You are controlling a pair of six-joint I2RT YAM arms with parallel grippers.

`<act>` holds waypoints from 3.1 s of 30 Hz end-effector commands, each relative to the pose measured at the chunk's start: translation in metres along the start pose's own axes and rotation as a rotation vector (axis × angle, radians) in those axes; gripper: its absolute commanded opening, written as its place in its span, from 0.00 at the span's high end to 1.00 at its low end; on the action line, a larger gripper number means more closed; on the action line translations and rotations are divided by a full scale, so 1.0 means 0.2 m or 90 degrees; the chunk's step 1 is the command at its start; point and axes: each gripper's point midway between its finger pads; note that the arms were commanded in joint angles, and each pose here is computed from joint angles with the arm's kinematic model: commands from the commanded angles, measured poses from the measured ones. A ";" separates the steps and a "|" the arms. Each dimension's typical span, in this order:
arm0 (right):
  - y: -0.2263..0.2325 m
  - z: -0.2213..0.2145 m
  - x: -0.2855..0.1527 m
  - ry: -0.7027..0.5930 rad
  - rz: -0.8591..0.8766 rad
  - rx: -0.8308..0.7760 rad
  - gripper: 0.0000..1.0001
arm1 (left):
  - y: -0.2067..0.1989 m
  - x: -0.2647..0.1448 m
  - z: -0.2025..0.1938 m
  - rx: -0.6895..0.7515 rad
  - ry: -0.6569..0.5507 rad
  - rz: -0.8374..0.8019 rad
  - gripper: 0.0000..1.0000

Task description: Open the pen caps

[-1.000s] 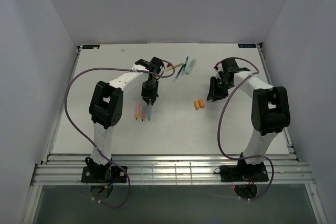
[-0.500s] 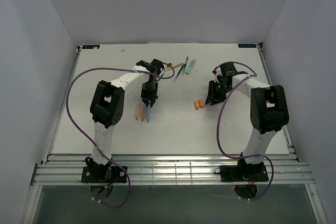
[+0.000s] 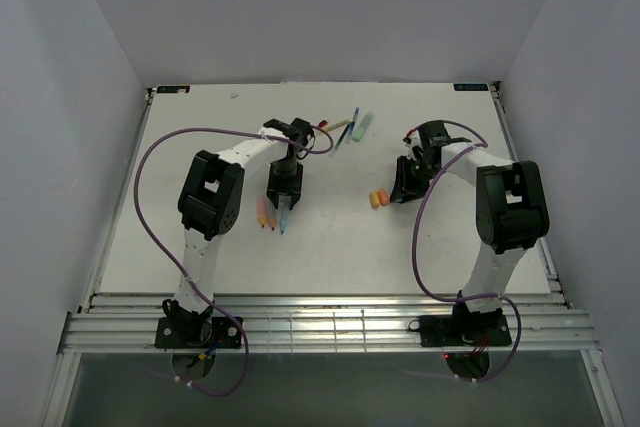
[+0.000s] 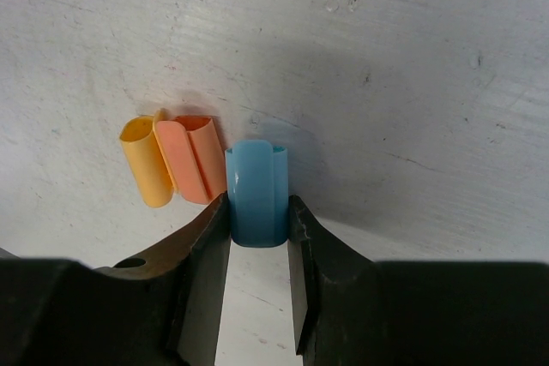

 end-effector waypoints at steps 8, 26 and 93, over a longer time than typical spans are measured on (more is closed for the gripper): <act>0.03 0.03 0.01 -0.004 0.019 -0.015 0.63 | -0.02 -0.16 0.15 -0.015 -0.081 -0.008 0.41; 0.13 0.13 -0.16 -0.070 0.027 -0.019 0.52 | -0.04 -0.58 0.45 -0.041 -0.252 -0.036 0.35; 0.27 0.98 0.51 -0.266 -0.191 0.085 0.55 | 0.13 -1.08 0.75 -0.037 -0.753 -0.124 0.37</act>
Point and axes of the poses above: each gripper's point midway between its finger pads, its own x axis out along the fingers, its own y axis along the line the jaws close on, z = x × y, and after that the axes turned 11 degrees about x, right-handed
